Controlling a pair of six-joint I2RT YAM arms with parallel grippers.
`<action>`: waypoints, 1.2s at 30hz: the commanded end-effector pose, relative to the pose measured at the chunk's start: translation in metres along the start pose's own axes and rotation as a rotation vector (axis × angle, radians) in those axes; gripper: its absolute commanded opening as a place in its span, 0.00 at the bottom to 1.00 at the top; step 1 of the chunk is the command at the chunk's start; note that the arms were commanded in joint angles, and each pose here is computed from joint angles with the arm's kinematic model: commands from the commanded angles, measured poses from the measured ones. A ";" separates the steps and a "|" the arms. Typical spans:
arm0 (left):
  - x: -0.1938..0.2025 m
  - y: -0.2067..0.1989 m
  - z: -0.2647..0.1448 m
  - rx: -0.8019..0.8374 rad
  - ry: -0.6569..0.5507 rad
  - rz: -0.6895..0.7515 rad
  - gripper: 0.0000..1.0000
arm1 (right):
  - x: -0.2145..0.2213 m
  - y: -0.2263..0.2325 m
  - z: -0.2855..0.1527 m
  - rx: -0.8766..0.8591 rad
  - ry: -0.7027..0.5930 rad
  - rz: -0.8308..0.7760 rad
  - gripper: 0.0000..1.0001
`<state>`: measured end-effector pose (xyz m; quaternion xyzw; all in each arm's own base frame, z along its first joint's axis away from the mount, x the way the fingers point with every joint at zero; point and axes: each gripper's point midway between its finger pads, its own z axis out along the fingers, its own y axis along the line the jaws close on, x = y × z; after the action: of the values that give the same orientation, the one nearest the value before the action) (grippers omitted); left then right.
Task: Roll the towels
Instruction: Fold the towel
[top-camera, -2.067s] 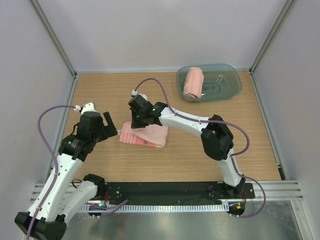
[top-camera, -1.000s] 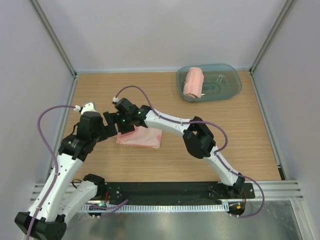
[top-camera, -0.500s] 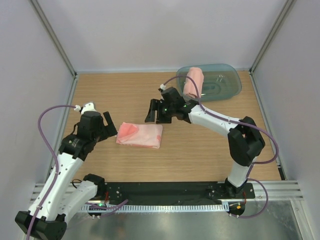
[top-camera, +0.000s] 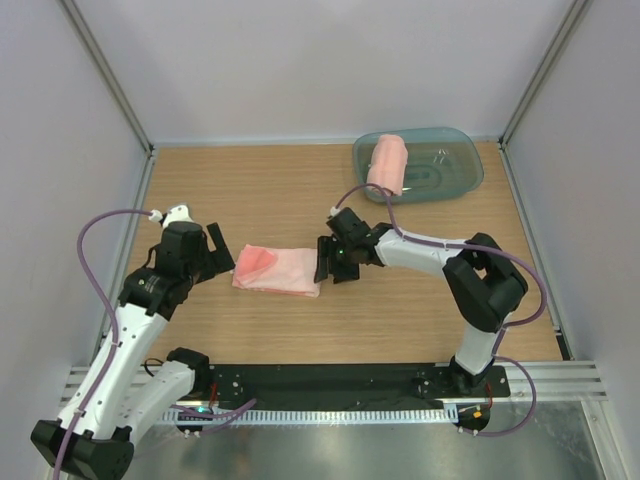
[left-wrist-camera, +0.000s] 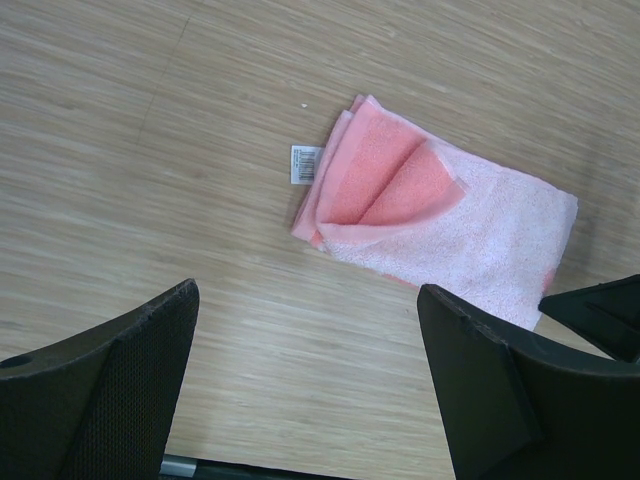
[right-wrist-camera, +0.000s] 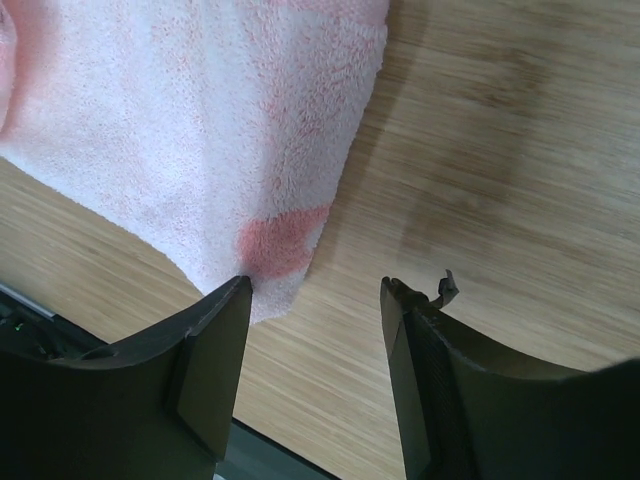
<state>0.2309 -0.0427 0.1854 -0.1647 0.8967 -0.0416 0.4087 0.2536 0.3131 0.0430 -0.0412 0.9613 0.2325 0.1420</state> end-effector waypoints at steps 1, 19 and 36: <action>-0.001 -0.001 0.001 0.008 -0.002 0.015 0.90 | -0.009 0.012 0.003 -0.049 -0.028 -0.006 0.61; 0.002 0.001 0.005 -0.006 0.017 0.021 0.90 | 0.009 0.005 0.023 -0.057 0.015 0.018 0.32; 0.046 -0.083 0.010 0.352 0.198 0.045 0.84 | 0.040 -0.118 -0.058 0.384 -0.042 -0.104 0.58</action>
<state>0.2297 -0.0981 0.1594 -0.0924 0.9257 -0.1316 0.3423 0.2214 0.2244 0.0228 -0.0489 0.9783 0.1215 0.1607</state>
